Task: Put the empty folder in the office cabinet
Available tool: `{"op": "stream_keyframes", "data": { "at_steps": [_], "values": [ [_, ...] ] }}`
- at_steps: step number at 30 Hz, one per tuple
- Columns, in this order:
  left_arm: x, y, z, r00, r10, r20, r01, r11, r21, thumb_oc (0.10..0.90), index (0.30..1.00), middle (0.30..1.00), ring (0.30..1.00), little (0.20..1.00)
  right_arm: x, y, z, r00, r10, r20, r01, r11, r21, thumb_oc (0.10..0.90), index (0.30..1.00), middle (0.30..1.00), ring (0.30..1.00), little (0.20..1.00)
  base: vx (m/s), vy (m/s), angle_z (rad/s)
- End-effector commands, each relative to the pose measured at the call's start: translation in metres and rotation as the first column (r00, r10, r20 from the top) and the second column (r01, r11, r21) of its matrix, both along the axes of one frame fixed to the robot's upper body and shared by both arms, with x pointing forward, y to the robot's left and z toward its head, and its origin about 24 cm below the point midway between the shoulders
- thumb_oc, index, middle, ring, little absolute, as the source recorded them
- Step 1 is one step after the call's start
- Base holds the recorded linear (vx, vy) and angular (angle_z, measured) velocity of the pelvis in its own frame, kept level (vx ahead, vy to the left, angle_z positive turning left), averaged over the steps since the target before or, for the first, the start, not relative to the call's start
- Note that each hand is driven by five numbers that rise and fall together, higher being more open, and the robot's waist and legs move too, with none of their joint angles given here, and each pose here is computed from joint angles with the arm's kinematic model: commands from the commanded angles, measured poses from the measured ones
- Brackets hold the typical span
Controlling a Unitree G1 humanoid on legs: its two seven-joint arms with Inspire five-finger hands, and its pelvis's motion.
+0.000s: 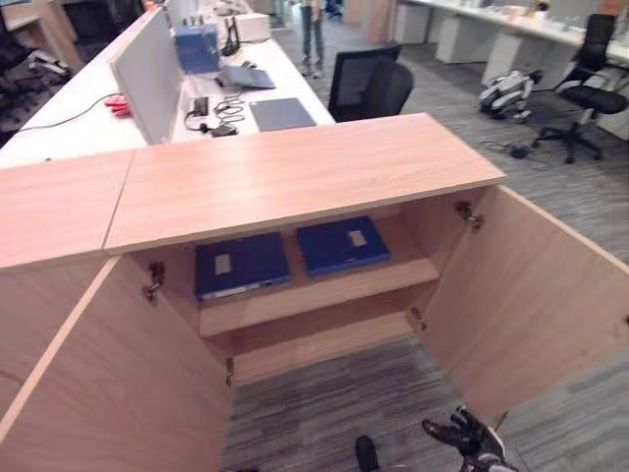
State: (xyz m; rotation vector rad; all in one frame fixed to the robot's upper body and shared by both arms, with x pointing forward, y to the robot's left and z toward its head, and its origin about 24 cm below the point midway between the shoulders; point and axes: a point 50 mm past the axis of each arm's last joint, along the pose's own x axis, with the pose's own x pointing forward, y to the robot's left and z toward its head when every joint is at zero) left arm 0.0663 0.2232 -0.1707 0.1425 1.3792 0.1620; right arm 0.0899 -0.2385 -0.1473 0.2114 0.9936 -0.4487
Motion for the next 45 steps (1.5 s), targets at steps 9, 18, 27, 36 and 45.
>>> {"op": "stream_keyframes", "data": {
  "at_steps": [9, 18, 27, 36, 45],
  "values": [
    [0.003, -0.003, 0.0, 0.997, -0.08, -0.023, 0.08, 0.997, 0.005, 0.8, 0.9, 0.9, 0.9, 0.9, 0.033, -0.079, 0.045, 0.98, -0.095, 0.172, 0.139, 0.954, -0.267, 0.8, 0.9, 0.9, 0.9, 0.9, -0.07, 0.104, -0.58],
    [0.023, 0.004, 0.005, 0.967, -0.254, -0.027, 0.255, 0.966, 0.04, 0.8, 0.9, 0.9, 0.9, 0.9, 0.071, -0.143, 0.111, 0.946, -0.039, 0.322, 0.203, 0.844, -0.496, 0.8, 0.9, 0.9, 0.9, 0.9, -0.05, 0.031, -0.23],
    [0.011, 0.019, 0.006, 0.972, -0.227, -0.062, 0.23, 0.972, 0.049, 0.8, 0.9, 0.9, 0.9, 0.9, 0.119, -0.157, 0.168, 0.92, 0.266, 0.289, 0.015, 0.712, -0.702, 0.8, 0.9, 0.9, 0.9, 0.9, 0.07, -0.117, -0.3],
    [0.005, 0.029, 0.008, 0.988, -0.141, -0.066, 0.146, 0.987, 0.067, 0.8, 0.9, 0.9, 0.9, 0.9, 0.159, -0.155, 0.215, 0.851, 0.472, 0.231, -0.096, 0.572, -0.815, 0.8, 0.9, 0.9, 0.9, 0.9, 0.09, -0.231, -0.08],
    [0.024, 0.02, 0.009, 0.989, -0.149, -0.018, 0.15, 0.987, 0.051, 0.8, 0.9, 0.9, 0.9, 0.9, 0.212, -0.139, 0.27, 0.756, 0.605, 0.25, -0.103, 0.487, -0.867, 0.8, 0.9, 0.9, 0.9, 0.9, 0.04, -0.194, 0.07]
  ]
}}
